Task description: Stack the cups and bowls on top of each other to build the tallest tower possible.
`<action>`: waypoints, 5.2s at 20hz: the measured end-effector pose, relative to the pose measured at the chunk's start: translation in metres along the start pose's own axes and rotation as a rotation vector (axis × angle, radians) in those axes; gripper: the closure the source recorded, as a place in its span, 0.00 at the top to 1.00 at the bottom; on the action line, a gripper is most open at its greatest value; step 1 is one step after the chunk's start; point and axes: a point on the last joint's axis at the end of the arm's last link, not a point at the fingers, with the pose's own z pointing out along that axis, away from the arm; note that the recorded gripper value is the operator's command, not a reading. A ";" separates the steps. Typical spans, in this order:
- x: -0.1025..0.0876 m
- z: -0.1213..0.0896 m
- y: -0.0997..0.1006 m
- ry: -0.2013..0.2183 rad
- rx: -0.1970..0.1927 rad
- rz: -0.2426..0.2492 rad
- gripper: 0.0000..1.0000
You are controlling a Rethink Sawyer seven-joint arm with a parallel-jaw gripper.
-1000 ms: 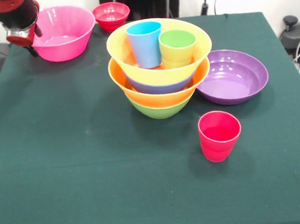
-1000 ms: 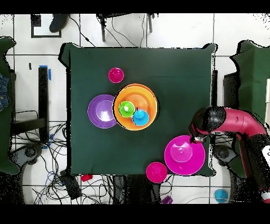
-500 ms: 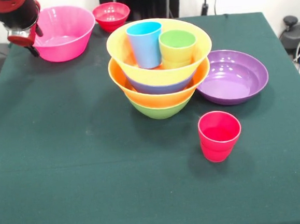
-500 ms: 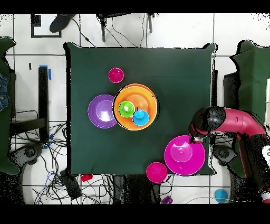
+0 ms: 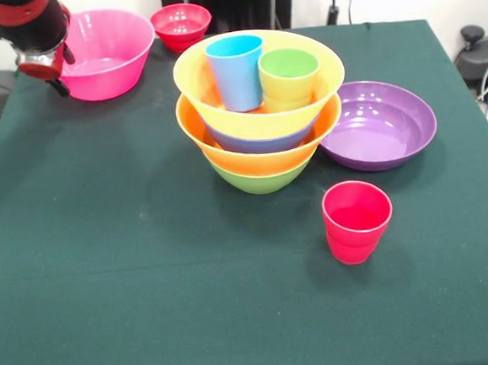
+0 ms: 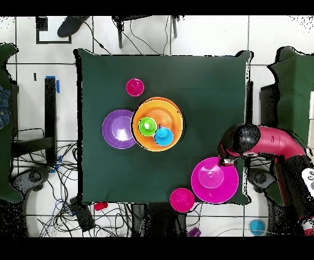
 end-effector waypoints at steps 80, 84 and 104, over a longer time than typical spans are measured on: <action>-0.195 -0.226 -0.027 -0.308 -0.003 -0.045 0.00; -0.225 -0.239 -0.039 -0.311 0.039 -0.066 0.00; -0.270 -0.282 -0.081 -0.292 0.239 -0.067 0.00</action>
